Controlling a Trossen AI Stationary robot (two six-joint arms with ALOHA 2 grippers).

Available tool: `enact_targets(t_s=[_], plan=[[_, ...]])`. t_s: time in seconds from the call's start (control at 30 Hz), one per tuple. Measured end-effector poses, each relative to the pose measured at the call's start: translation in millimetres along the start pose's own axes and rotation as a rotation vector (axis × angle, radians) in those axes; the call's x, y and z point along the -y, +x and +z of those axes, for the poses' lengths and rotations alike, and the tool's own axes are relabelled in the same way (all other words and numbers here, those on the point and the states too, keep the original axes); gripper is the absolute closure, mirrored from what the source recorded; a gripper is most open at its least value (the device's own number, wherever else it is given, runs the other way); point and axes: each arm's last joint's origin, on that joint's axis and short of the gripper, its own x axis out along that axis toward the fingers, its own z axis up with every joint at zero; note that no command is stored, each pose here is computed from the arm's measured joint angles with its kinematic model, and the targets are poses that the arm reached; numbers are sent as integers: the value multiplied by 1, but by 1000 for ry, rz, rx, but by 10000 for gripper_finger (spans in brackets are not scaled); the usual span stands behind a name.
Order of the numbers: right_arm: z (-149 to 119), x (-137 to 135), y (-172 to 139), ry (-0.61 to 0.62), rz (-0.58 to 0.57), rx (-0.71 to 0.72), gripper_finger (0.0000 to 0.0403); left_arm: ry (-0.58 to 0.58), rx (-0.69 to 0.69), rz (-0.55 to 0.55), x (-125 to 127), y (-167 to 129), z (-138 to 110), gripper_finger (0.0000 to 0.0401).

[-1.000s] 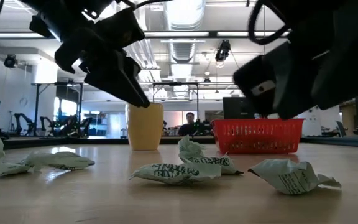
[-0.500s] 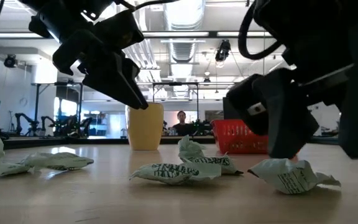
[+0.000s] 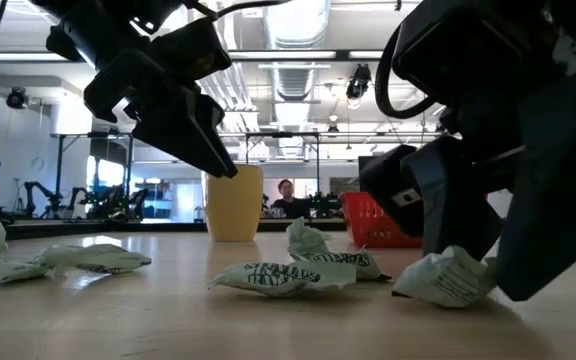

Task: Pick and place Stevia / Truvia into bins
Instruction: Put the stevia packet into the basket

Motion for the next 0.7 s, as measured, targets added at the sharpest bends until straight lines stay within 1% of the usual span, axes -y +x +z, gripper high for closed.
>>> enact_targets(t_s=[0.2, 0.3, 0.37, 0.5, 0.53, 0.6, 0.7], plan=[[1, 0, -2, -56, -2, -3, 346, 0, 0, 0, 0, 0, 0, 239], [5, -2, -9, -72, -3, -13, 374, 0, 0, 0, 0, 0, 0, 239], [10, -4, -17, -80, -11, -26, 388, 0, 0, 0, 0, 0, 0, 239], [22, -9, -37, -87, -42, -39, 393, 1, -2, 0, 0, 0, 0, 239], [25, -10, -43, -92, -69, -39, 393, 1, -2, 0, 0, 0, 0, 239], [28, -10, -57, -100, -159, -57, 393, 3, -10, 0, 0, 0, -1, 239], [30, -7, -78, -111, -378, -87, 393, 3, -12, 1, 0, 0, -1, 239]])
